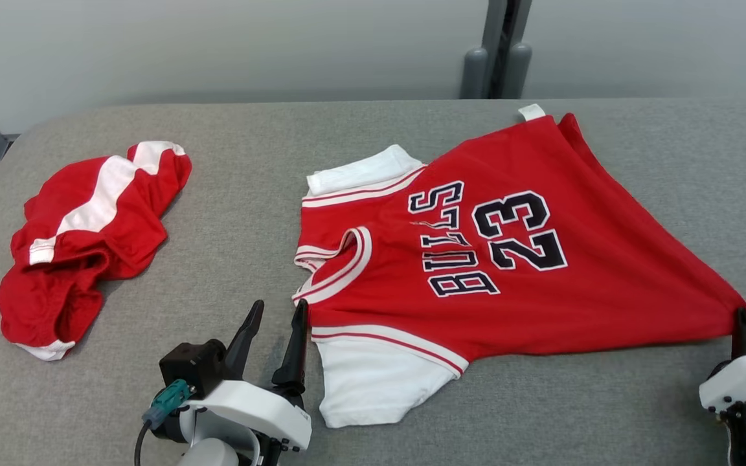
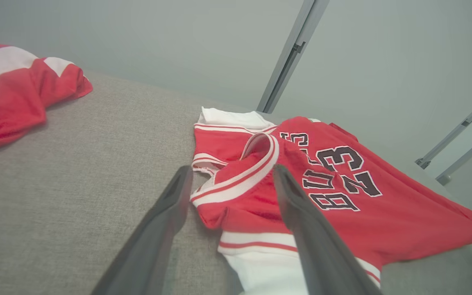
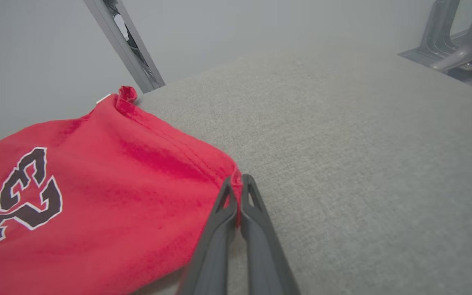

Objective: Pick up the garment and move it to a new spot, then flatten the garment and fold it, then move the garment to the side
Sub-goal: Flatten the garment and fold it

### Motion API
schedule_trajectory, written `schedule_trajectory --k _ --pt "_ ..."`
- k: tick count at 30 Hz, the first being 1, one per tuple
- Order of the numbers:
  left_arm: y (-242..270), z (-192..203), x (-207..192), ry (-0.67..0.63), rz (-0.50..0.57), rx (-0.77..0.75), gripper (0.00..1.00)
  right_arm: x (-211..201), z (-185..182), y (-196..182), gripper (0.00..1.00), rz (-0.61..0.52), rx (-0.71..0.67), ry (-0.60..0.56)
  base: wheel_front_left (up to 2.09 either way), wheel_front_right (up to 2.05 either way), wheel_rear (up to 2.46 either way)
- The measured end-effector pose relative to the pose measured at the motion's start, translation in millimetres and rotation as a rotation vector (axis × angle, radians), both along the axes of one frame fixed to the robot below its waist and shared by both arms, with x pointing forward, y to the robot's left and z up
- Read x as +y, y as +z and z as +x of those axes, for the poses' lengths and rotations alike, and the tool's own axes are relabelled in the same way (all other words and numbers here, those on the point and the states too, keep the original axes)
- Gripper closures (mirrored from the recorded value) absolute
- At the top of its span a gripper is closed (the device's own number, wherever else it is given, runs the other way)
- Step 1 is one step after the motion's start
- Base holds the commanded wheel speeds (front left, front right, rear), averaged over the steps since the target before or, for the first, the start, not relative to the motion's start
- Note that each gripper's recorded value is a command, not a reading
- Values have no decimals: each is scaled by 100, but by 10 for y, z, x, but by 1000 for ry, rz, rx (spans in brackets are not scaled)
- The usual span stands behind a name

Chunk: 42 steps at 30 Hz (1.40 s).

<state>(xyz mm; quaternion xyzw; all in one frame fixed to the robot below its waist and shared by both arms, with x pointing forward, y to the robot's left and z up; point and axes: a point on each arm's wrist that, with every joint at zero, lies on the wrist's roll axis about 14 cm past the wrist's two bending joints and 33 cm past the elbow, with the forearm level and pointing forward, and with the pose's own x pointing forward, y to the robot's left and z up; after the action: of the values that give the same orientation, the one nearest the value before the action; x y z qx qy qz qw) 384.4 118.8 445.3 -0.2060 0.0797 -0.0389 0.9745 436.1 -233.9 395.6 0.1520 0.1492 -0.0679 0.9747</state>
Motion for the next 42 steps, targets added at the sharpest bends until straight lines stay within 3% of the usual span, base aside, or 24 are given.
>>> schedule_trajectory --k 2,3,4,9,16,23,30,34,42 --pt "26 6 -53 -15 -5 -7 0 -47 -109 -15 100 2 4 -18 0 0 0" --pt "42 10 -78 -21 -7 -12 0 -50 -147 -18 78 9 7 -25 0 0 0" --pt "56 12 -96 -26 -10 -16 0 -57 -173 -9 0 11 3 -31 0 0 0" --pt "79 -10 -134 -39 -7 -21 0 35 -133 182 0 39 -63 -32 0 0 0" --pt "74 -88 -30 -12 8 -21 0 631 -1 610 0 54 -218 136 0 0 0" --pt "23 -214 113 30 9 -6 0 1070 -108 841 0 69 -305 272 0 0 0" --pt "-65 -314 77 21 -21 25 0 1097 -119 858 0 67 -315 280 0 0 0" --pt "-284 -418 -7 -16 -22 126 0 1087 -93 857 0 62 -317 276 0 0 0" --pt "-576 -699 -304 -189 -62 299 0 954 -59 795 0 36 -303 226 0 0 0"
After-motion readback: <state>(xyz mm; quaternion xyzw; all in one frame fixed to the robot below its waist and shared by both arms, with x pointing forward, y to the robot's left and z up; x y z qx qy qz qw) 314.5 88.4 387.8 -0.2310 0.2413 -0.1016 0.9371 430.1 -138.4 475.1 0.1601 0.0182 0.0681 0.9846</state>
